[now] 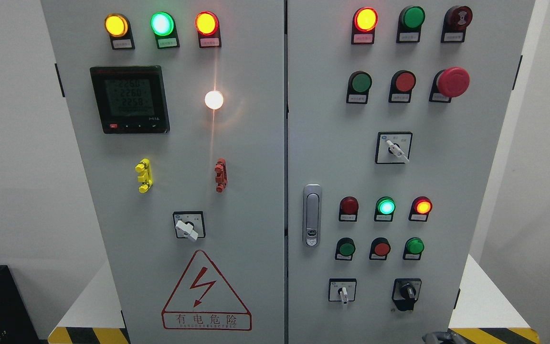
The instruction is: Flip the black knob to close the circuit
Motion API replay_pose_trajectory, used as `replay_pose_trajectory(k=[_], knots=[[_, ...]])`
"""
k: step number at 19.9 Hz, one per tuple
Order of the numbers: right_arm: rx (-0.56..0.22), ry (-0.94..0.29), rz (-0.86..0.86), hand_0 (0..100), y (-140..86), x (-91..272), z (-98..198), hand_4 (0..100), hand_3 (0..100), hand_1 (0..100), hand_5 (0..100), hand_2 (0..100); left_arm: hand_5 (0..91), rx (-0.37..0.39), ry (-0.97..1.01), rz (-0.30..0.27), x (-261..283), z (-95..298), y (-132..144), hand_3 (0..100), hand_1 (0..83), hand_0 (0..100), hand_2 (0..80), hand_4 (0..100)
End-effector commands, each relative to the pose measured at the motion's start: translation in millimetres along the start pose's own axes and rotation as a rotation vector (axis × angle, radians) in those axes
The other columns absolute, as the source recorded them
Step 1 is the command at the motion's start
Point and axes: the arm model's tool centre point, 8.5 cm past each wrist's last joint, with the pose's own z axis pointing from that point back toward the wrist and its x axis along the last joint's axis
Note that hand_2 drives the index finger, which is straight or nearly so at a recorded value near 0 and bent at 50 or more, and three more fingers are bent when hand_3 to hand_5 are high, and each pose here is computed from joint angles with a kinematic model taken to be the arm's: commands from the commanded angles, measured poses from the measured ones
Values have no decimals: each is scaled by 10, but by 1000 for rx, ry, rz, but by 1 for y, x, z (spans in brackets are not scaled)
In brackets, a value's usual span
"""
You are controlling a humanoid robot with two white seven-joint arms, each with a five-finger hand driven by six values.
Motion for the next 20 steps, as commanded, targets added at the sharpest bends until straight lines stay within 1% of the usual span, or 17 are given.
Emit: replay_pose_trajectory(k=[1, 3, 4, 5, 6, 7, 8, 12, 20], knots=[[37, -13, -329, 0, -1, 1, 26, 382, 392, 6, 346, 232, 0, -3, -2, 2, -6, 0, -2, 0, 556, 120, 0, 0], [53, -24, -360, 0, -1, -5, 36, 309, 340, 5, 257, 187, 0, -2, -2, 2, -6, 0, -1, 0, 556, 120, 0, 0], [74, -32, -374, 0, 0, -6, 40, 301, 334, 7, 249, 180, 0, -3, -2, 2, -6, 0, -2, 0, 556, 120, 0, 0], [106, -44, -387, 0, 1, -7, 43, 268, 297, 10, 206, 152, 0, -3, -2, 2, -6, 0, -2, 0, 556, 120, 0, 0], [128, -60, -403, 0, 2, -7, 45, 214, 247, 7, 144, 106, 0, -3, -2, 2, -6, 0, -2, 0, 556, 120, 0, 0], [143, -72, -424, 0, 3, -7, 46, 193, 227, 7, 122, 88, 0, -3, -2, 2, -6, 0, -2, 0, 556, 120, 0, 0], [151, -75, -436, 0, 4, -8, 46, 155, 184, 0, 77, 60, 0, -3, -2, 2, -6, 0, -2, 0, 556, 120, 0, 0], [161, -83, -454, 0, 5, -9, 48, 77, 105, 0, 0, 6, 0, -3, -2, 2, -6, 0, -2, 0, 556, 120, 0, 0], [179, -91, -472, 0, 6, -10, 48, 24, 37, 0, 0, 0, 0, -3, -2, 2, -6, 0, -2, 0, 556, 120, 0, 0]])
